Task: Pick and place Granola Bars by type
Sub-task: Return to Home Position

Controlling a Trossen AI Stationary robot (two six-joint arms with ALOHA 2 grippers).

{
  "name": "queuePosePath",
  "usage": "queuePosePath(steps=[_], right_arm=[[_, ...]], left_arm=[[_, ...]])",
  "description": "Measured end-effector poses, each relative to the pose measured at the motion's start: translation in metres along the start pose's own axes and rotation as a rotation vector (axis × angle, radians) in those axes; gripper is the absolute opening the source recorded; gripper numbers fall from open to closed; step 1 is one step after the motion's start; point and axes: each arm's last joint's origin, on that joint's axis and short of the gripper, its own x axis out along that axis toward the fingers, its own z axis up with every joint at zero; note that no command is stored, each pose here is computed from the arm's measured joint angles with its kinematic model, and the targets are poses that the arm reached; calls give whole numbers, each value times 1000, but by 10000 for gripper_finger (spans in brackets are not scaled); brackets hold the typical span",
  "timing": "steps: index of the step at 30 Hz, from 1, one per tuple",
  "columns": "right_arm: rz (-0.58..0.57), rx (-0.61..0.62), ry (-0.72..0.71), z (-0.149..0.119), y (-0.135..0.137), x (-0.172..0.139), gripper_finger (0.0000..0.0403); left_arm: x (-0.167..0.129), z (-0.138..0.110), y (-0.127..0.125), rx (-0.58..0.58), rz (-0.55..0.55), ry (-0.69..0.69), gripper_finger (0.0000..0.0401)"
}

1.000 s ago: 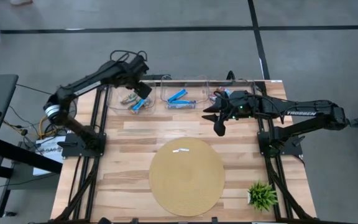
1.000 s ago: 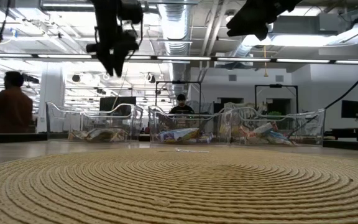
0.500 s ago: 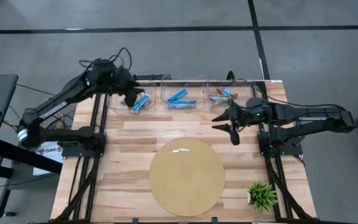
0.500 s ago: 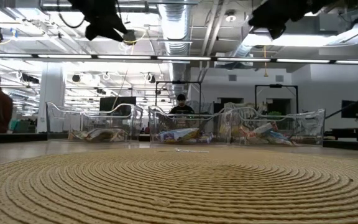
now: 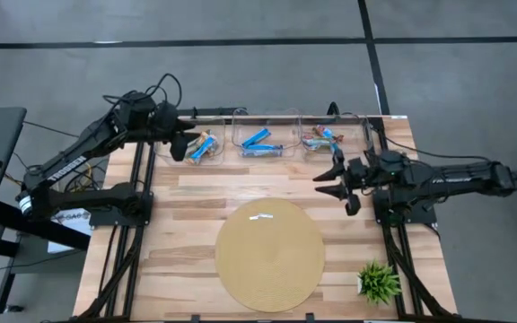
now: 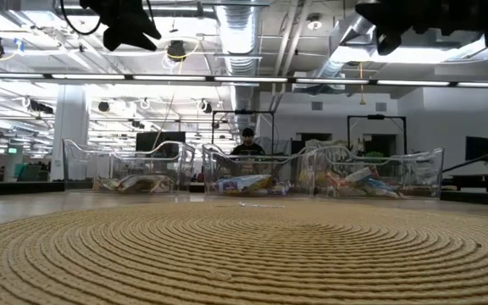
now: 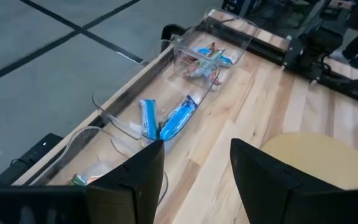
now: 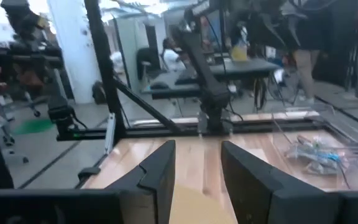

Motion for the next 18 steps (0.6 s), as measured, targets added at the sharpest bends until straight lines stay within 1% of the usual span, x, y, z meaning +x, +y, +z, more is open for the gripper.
queuePosePath(steps=[3,6,11,18], right_arm=[[9,1,-14,-12,1,-5,123],[9,3,-26,-18,2,-13,123],[29,-51,-116,-16,6,-31,123],[42,-38,-191,-36,9,-50,123]], left_arm=[[1,-2,0,8,1,22,178],[1,-4,0,5,3,42,178],[0,-7,1,12,4,70,178],[0,-7,1,33,4,75,178]])
